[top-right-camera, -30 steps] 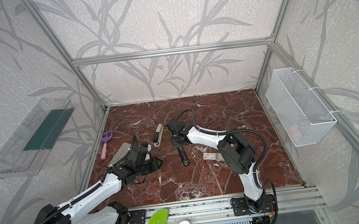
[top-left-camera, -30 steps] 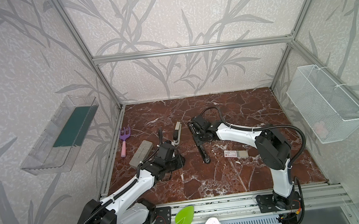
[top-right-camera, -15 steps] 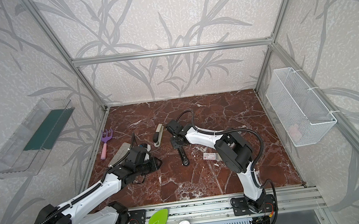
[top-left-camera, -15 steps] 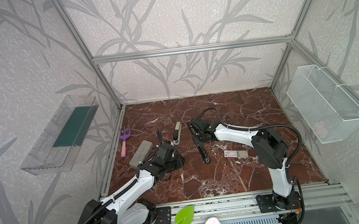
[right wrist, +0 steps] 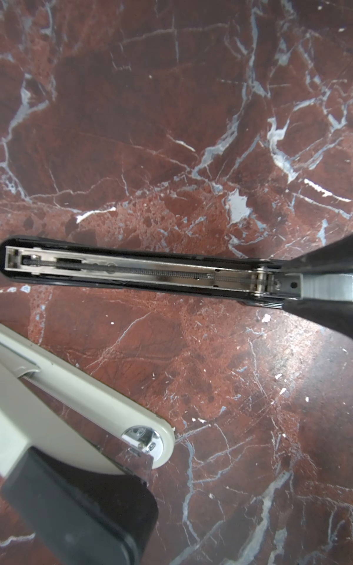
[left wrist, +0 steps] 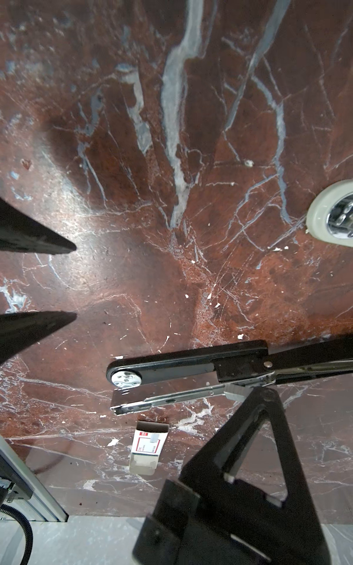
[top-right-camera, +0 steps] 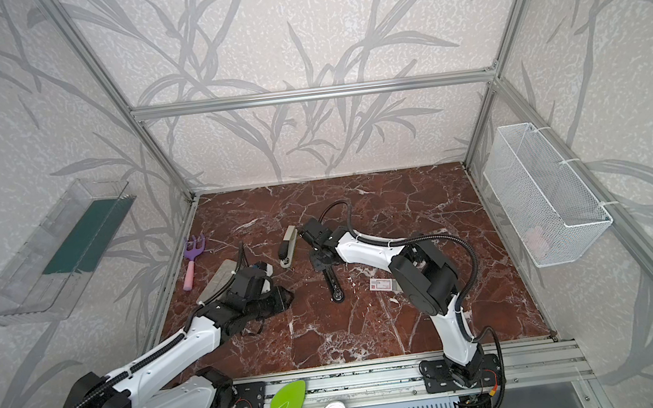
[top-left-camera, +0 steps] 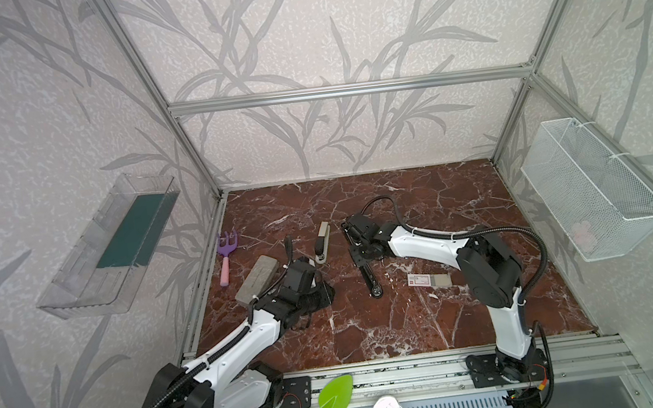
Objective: Load the staples into the stapler
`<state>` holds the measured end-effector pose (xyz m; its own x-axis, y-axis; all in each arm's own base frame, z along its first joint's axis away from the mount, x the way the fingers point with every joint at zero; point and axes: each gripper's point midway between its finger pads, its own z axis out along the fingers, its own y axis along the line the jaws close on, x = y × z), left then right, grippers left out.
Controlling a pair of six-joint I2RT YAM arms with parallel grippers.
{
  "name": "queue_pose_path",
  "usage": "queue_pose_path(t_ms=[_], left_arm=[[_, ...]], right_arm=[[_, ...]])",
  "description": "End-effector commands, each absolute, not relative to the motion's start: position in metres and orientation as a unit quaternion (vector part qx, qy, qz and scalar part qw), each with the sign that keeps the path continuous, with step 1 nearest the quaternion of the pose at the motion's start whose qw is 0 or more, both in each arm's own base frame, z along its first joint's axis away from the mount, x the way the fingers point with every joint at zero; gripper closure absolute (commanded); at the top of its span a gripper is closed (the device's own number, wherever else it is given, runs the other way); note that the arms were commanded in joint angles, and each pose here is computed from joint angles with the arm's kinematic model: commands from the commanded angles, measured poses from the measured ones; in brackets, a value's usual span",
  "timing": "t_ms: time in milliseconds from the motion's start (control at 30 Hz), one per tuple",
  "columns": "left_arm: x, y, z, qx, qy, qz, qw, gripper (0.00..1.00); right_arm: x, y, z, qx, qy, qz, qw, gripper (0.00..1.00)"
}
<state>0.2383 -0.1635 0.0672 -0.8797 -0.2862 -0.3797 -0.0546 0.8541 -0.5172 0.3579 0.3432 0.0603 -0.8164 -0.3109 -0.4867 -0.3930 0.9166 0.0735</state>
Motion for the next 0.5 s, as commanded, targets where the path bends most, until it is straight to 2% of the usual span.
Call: queue_pose_path(t_ms=[0,467], left_arm=[[0.2371,-0.1608,0.065,-0.097,0.935,-0.255,0.228,0.66],[0.2361,-0.1579,0.0642,-0.099,0.935,-0.252,0.229,0.67]], right_arm=[[0.3565,0.3425,0.0536,-0.189,0.951,0.072,0.234,0.85],[0.3498,0.3423,0.0476,-0.193,0.952,0.059,0.231,0.85]])
